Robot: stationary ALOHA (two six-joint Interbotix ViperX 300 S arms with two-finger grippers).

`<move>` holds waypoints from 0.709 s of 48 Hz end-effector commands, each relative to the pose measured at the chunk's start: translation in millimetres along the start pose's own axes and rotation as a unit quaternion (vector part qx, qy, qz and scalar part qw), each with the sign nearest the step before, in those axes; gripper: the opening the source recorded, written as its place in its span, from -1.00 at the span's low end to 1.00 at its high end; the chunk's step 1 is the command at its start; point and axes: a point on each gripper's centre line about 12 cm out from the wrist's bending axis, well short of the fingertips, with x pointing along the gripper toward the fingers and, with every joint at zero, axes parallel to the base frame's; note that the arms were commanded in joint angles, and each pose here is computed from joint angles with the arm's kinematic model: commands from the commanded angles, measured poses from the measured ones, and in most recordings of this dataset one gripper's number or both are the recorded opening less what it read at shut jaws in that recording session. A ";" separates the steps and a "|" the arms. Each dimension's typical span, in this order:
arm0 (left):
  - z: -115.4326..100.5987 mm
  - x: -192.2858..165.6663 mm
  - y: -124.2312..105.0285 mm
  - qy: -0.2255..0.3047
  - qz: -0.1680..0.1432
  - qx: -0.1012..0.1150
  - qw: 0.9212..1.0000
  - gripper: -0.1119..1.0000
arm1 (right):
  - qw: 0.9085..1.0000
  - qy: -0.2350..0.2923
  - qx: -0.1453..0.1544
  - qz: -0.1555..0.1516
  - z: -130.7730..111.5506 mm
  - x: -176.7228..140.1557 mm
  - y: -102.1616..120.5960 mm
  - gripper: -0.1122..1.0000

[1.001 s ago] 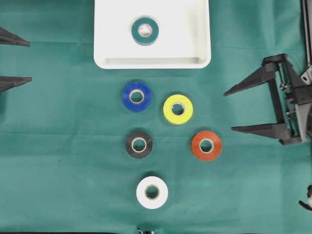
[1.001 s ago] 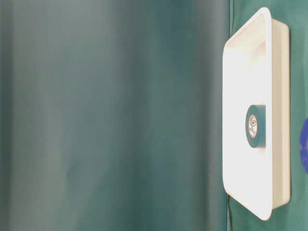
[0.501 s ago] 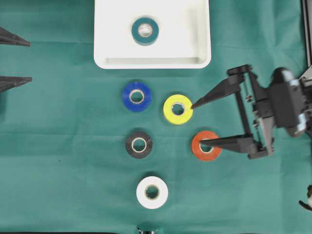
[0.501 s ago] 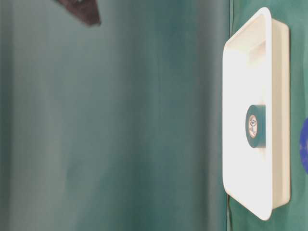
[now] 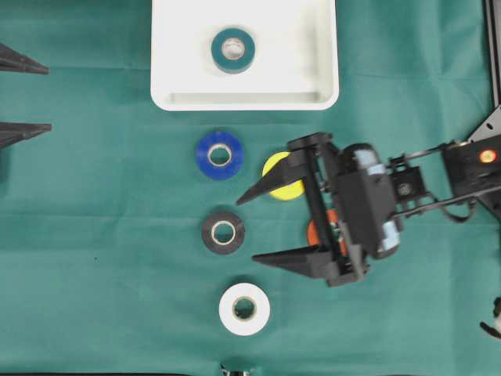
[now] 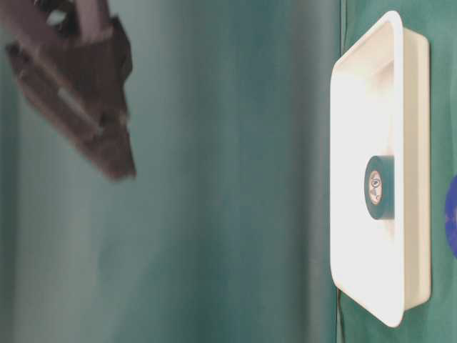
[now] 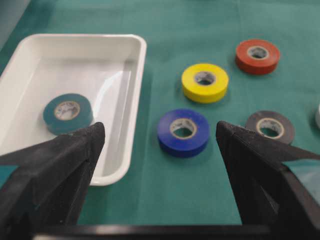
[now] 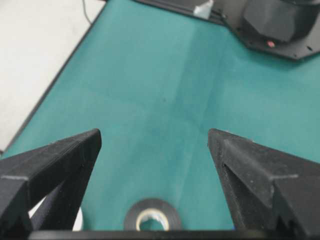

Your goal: Pick up the tape from a random location and place it into the white case.

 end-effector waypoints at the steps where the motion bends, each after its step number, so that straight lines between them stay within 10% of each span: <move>1: 6.6 0.2 0.0 -0.009 -0.001 -0.001 1.000 0.94 | 1.000 -0.021 -0.002 0.004 19.8 4.1 3.7 0.86; 34: 4.8 1.3 -0.1 -0.005 -0.001 -0.001 1.000 0.94 | 1.000 0.002 0.003 0.002 28.8 31.7 4.3 0.86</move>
